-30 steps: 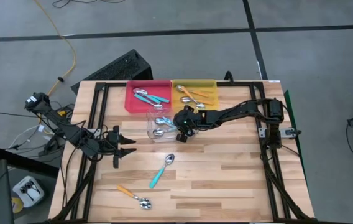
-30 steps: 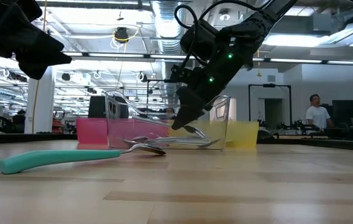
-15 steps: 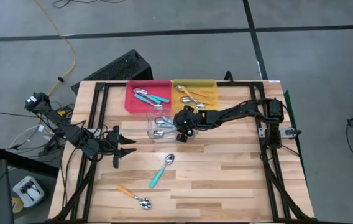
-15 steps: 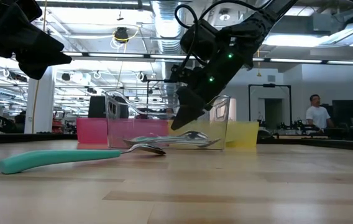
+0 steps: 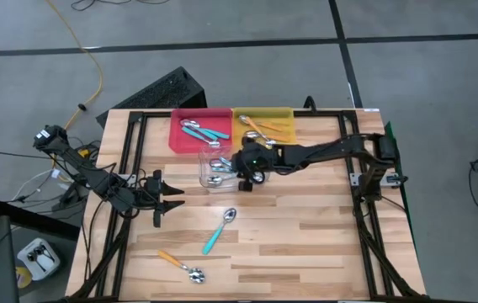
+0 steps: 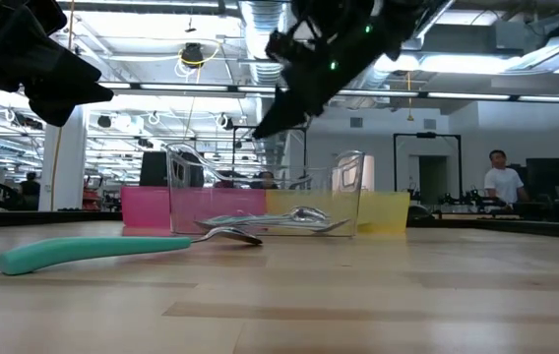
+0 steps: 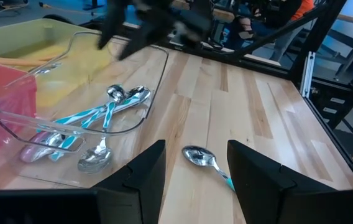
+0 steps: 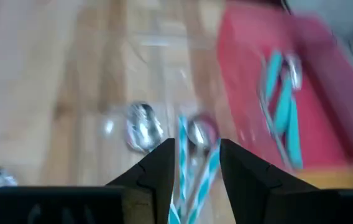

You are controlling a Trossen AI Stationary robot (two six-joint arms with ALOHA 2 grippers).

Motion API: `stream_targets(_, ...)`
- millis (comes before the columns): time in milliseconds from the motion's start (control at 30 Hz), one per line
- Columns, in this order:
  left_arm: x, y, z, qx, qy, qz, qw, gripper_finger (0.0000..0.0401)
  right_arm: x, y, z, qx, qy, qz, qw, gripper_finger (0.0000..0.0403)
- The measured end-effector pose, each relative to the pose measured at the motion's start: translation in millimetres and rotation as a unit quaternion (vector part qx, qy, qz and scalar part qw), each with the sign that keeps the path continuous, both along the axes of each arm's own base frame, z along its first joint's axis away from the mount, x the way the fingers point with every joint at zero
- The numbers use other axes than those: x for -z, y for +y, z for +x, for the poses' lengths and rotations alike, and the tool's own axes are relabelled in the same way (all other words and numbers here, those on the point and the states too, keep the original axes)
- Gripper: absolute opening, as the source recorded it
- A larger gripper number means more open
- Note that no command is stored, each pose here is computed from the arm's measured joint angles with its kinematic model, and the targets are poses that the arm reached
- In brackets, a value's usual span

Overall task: Sort silverware by color (type)
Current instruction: Put the light green spoon into the red bin

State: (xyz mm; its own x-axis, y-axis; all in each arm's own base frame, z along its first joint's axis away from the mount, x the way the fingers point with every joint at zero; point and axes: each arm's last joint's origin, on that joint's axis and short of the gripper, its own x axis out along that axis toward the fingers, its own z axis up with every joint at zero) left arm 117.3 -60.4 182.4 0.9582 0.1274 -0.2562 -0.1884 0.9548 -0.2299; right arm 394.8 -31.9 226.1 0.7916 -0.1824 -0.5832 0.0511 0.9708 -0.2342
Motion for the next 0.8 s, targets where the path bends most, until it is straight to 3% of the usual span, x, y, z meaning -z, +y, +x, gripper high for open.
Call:
stream_targets(133,0,0,0,-0.001,0.000,-0.003,1.000,0.0155,-13,25,7,-0.100,-0.020,0.014,0.995,0.0152)
stream_targets(267,0,0,0,-0.001,0.000,-0.003,1.000,0.0155,-20,53,9,-0.154,-0.035,0.006,0.987,0.0152)
stream_targets(567,0,0,0,-0.001,0.000,-0.003,1.000,0.0155,-26,105,12,-0.232,-0.092,0.001,0.968,0.0152)
stream_targets(800,0,0,0,-0.001,0.000,-0.003,1.000,0.0155,-2,126,23,-0.269,-0.102,0.012,0.958,0.0152)
